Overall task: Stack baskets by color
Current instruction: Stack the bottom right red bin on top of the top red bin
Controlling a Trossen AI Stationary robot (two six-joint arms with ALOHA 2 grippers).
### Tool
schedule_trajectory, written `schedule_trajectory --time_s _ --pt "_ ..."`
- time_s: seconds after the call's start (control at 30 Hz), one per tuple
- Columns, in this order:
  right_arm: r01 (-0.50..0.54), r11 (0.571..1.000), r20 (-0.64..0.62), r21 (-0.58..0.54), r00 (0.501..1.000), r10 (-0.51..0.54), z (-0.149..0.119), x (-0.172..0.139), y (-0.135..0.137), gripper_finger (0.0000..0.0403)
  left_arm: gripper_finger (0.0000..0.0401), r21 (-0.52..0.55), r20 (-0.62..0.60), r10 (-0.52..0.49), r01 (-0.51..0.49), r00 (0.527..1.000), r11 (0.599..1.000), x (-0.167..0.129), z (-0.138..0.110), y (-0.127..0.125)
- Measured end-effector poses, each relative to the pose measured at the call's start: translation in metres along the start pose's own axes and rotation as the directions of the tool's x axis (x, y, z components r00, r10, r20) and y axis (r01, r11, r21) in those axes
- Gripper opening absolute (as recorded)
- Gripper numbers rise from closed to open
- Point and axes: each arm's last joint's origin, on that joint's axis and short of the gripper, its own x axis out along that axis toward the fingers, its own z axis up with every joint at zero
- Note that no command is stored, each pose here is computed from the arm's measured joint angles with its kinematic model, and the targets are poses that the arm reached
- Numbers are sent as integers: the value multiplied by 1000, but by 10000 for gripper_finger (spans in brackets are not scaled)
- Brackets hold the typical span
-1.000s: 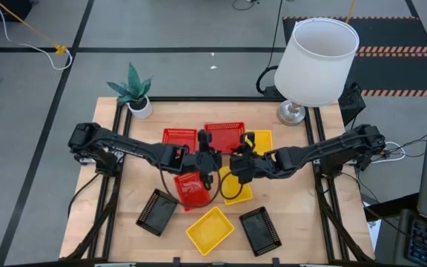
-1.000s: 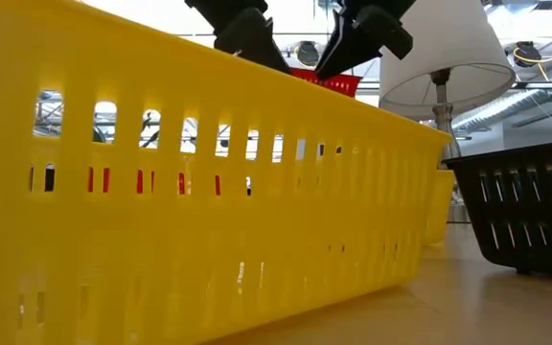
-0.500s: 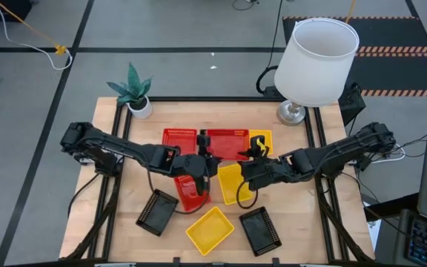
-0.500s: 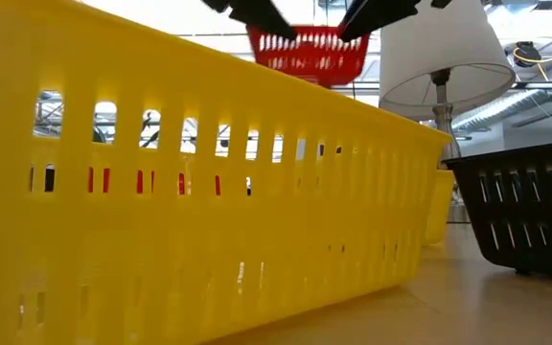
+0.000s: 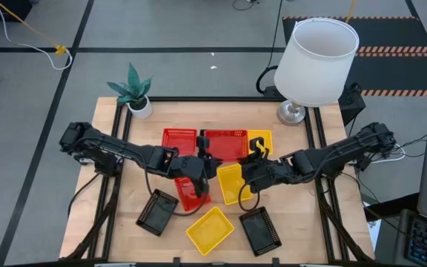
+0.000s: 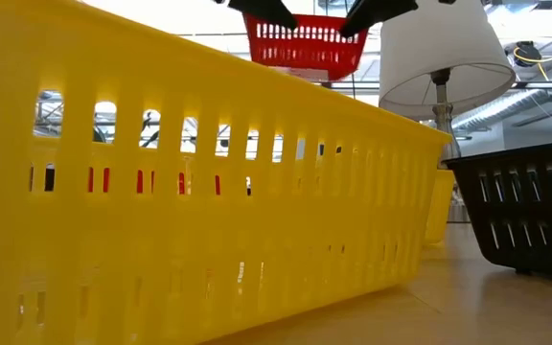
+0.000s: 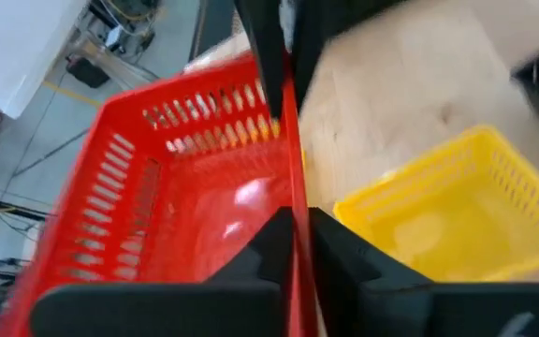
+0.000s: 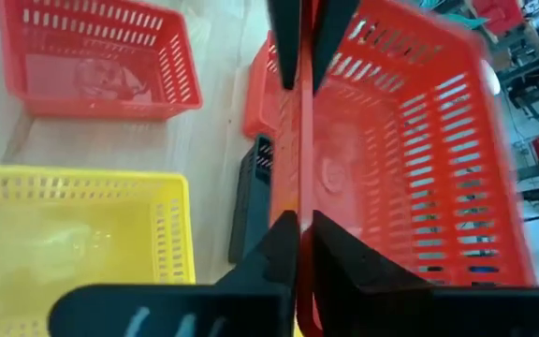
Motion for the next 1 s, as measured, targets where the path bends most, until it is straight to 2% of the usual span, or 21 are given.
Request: schedule_trajectory --time_s 0.07,0.23,0.4,0.53,0.63,0.83,1.0 --pt "2 1000 -2 -3 1000 -2 1 3 1 6 83 -45 1 3 -3 1000 999 0 0 0" --pt "6 999 -6 -39 1000 -6 4 18 8 5 170 -44 14 23 -23 1000 999 -2 3 -2" --pt "13 998 -22 -55 1000 -15 4 29 9 4 208 -67 -23 11 -12 1000 998 -3 0 -3" --pt "-2 999 -24 -41 1000 1 3 32 6 4 202 -107 -108 1 -13 994 994 -2 0 1" --pt "-1 1000 -27 -29 1000 0 3 34 5 5 183 -89 -177 9 -25 984 996 3 -3 -1" --pt "-2 1000 -31 -10 1000 2 2 34 4 5 136 -48 -198 4 -14 980 999 17 -6 -6" --pt "-1 1000 -33 -9 999 1 2 34 4 6 98 -47 -201 22 -32 979 998 19 -7 1"
